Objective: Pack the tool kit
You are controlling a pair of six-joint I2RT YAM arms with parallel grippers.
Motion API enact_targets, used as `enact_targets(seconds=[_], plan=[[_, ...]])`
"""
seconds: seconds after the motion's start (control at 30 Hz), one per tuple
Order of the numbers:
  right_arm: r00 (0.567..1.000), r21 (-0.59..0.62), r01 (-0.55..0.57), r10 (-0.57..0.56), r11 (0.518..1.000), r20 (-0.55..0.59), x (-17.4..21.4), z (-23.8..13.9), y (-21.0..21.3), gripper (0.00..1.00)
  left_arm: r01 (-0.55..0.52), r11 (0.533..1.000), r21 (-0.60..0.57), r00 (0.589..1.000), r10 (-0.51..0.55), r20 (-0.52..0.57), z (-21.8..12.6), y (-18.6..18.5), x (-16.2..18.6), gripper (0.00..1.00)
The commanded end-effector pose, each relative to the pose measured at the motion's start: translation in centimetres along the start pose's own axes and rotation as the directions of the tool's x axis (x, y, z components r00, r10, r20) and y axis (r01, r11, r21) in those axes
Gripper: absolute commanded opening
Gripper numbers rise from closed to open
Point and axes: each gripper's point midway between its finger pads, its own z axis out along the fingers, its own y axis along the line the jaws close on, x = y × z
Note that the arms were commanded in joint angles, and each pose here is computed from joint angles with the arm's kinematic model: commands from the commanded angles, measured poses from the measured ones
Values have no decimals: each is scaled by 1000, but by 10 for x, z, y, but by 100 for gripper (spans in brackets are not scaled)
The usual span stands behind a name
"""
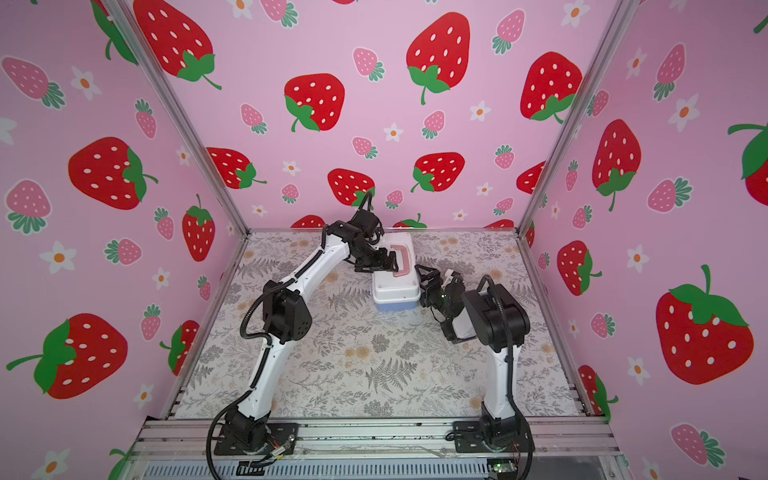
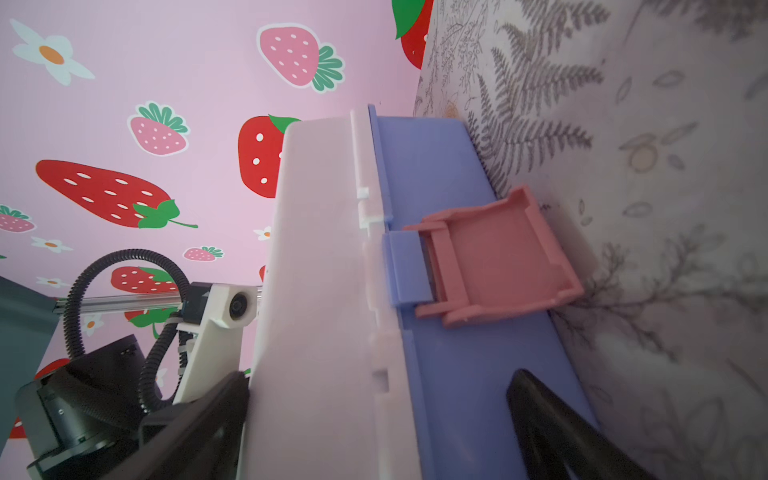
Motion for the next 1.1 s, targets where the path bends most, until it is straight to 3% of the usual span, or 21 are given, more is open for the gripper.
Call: enact_targets(seconds=[0.0, 0.27, 0.57, 0.73, 0.9, 1.07], plan=[[976, 106, -20, 43, 994, -213, 86, -9, -24, 99, -40, 999, 20, 999, 40, 14, 16, -9, -4, 99], [965, 108, -64, 89, 992, -247, 116, -11, -32, 99, -22, 1000, 16, 999, 21, 27, 0, -10, 3, 99], [980, 161, -141, 161, 977, -121, 93, -50, -52, 99, -21, 1000, -9, 999, 21, 31, -11, -6, 19, 99], [983, 236, -184, 182, 954, 29, 72, -74, -69, 99, -37, 999, -28, 999, 38, 20, -8, -8, 27, 99], [986, 250, -167, 159, 954, 52, 59, -57, -62, 99, -57, 998, -9, 998, 57, 3, 1, -19, 36, 99], [971, 227, -228, 203, 947, 130, 37, -42, -59, 99, -62, 998, -2, 998, 62, -12, 6, -27, 45, 99]])
